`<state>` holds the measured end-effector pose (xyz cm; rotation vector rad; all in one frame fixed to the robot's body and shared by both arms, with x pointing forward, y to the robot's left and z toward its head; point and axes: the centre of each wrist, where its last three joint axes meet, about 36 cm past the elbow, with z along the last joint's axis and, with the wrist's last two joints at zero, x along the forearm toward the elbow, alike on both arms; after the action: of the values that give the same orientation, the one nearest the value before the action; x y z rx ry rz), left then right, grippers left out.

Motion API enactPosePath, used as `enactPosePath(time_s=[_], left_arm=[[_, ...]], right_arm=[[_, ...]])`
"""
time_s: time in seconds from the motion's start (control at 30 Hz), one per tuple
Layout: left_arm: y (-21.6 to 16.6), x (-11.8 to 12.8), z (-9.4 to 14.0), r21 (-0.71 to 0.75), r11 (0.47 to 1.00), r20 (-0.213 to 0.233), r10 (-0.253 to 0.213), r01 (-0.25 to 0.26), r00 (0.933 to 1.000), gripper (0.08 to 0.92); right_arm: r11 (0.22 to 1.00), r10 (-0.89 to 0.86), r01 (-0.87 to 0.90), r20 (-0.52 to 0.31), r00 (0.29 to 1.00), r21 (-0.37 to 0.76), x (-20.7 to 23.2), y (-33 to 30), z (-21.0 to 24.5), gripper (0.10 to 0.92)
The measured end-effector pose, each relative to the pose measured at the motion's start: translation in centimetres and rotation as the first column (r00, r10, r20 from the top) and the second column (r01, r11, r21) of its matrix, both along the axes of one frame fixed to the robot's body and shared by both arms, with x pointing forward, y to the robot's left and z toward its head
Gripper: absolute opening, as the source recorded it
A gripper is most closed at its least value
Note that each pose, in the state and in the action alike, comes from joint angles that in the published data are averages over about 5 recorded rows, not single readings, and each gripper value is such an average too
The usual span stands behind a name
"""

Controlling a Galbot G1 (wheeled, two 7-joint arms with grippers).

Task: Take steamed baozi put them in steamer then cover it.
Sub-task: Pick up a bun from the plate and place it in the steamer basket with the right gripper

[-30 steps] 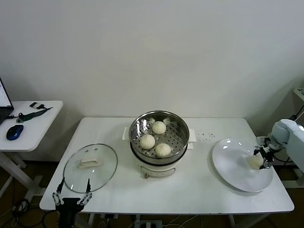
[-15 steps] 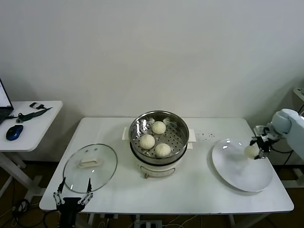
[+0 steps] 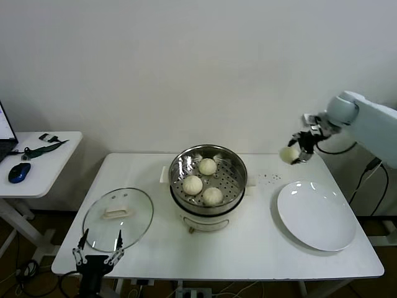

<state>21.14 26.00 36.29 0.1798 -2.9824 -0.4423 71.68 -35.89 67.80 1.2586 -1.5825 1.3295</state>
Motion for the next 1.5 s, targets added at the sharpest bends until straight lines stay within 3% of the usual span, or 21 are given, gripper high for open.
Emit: enactPosePath(time_s=[0.3, 0.73, 1.27, 1.5], left_arm=[[-0.3, 0.1, 0.2, -0.003, 1.000, 0.008, -0.023, 0.023, 0.9997, 0.823], [-0.3, 0.6, 0.1, -0.009, 1.000, 0.016, -0.029, 0.029, 0.9994, 0.823], [0.0, 0.8, -0.1, -0.001, 1.000, 0.010, -0.028, 0.028, 0.9995, 0.823], [-0.1, 0.9, -0.1, 0.001, 1.000, 0.011, -0.030, 0.030, 0.9995, 0.823]], right_arm=[[0.998, 0.057, -0.055, -0.056, 0.997, 0.041, 0.1, 8.7, 1.0, 0.712], [0.994, 0.112, -0.112, -0.115, 0.987, 0.013, 0.4, 17.3, -2.5, 0.712], [0.990, 0.124, -0.134, -0.162, 0.979, -0.053, 0.1, 19.5, -8.7, 0.718], [0.989, 0.125, -0.135, -0.166, 0.978, -0.054, -0.1, 19.8, -9.2, 0.810]])
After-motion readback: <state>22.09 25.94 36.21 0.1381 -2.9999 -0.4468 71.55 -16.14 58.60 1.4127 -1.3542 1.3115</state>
